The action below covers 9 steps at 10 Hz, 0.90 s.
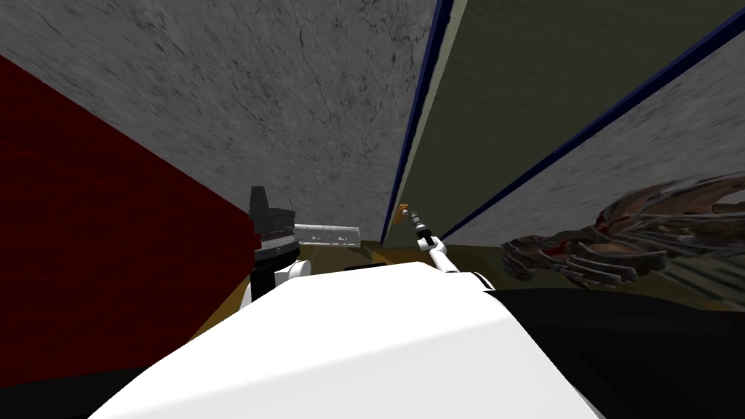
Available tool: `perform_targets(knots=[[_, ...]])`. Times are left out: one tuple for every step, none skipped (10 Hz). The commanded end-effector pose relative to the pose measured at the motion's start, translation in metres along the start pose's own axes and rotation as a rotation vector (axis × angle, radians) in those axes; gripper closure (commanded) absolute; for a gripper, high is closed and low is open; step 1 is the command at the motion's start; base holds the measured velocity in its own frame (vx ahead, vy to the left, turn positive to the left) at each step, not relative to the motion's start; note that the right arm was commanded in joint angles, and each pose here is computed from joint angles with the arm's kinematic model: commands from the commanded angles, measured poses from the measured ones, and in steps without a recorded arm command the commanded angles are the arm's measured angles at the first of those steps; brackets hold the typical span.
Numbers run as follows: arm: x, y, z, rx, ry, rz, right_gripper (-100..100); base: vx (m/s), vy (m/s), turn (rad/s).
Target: Pull the door open
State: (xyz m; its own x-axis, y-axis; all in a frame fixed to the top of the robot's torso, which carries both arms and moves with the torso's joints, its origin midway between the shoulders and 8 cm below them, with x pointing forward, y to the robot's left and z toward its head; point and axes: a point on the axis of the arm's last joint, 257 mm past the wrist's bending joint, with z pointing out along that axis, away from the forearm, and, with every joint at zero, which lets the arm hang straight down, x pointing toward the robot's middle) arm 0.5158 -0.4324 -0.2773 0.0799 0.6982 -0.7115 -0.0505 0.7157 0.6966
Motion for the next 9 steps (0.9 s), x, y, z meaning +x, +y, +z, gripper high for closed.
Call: perform_targets(knots=[[-0.001,-0.001,-0.0031,-0.003,0.008,-0.065,-100,-0.003,0.093,-0.036],[-0.002,-0.003,-0.0055,-0.005,0.014,-0.109,-100,-0.022,0.08,-0.06],[-0.003,-0.005,-0.0081,-0.007,0.021,-0.156,-100,-0.029,0.074,-0.07],[-0.004,-0.006,-0.0109,-0.009,0.028,-0.202,-100,-0.035,0.078,-0.069],[-0.004,-0.006,-0.0109,-0.009,0.028,-0.212,-100,-0.027,0.052,-0.023],[-0.005,-0.008,-0.0137,-0.011,0.035,-0.268,-100,-0.024,0.04,-0.042],[-0.005,-0.01,-0.0167,-0.013,0.043,-0.313,-100,-0.028,0.058,-0.074],[-0.005,-0.01,-0.0167,-0.014,0.043,-0.327,-100,-0.022,0.044,-0.033],[-0.006,-0.012,-0.0197,-0.016,0.051,-0.382,-100,-0.022,0.037,-0.04]])
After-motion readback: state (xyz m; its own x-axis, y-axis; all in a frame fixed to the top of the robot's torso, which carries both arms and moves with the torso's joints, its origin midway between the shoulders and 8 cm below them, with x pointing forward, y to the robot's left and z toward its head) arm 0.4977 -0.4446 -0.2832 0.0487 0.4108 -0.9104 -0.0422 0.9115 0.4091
